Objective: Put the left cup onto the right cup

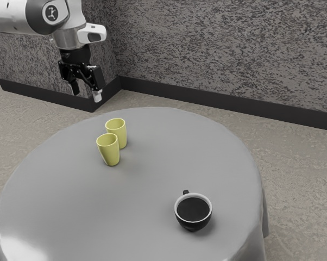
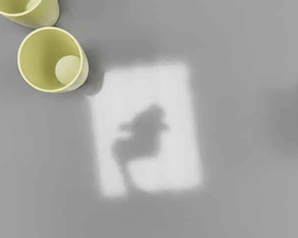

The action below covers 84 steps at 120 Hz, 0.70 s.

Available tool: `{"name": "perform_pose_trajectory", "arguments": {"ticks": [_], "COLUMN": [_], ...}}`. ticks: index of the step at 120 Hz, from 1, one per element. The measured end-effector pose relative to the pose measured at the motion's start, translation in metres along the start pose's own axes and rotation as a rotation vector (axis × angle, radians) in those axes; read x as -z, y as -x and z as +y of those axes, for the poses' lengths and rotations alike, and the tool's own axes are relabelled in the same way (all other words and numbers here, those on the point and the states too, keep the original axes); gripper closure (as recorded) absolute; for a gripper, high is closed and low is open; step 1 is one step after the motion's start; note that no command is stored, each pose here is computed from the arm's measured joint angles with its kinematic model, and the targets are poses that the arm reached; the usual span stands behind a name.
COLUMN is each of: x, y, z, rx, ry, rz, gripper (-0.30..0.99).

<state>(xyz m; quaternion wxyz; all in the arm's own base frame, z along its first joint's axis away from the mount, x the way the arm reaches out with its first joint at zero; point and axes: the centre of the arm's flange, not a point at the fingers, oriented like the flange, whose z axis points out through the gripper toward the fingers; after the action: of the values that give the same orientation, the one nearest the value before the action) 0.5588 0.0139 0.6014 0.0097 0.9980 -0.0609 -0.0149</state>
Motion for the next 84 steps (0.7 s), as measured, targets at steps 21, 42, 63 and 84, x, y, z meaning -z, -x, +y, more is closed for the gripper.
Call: {"name": "perform_pose_trajectory", "arguments": {"ticks": [21,42,63,84], "x": [-0.004,-0.018,-0.033,-0.048], "y": [-0.003,-0.017,-0.046,-0.07], "z": [-0.002,-0.001,0.004,-0.003], "rx": [0.0,-0.011,-0.033,-0.035], "ry": [0.0,-0.001,-0.006,-0.001], "rz": [-0.004,-0.014,-0.007,-0.004], "gripper": [0.0,0.0,0.0,0.0]}}
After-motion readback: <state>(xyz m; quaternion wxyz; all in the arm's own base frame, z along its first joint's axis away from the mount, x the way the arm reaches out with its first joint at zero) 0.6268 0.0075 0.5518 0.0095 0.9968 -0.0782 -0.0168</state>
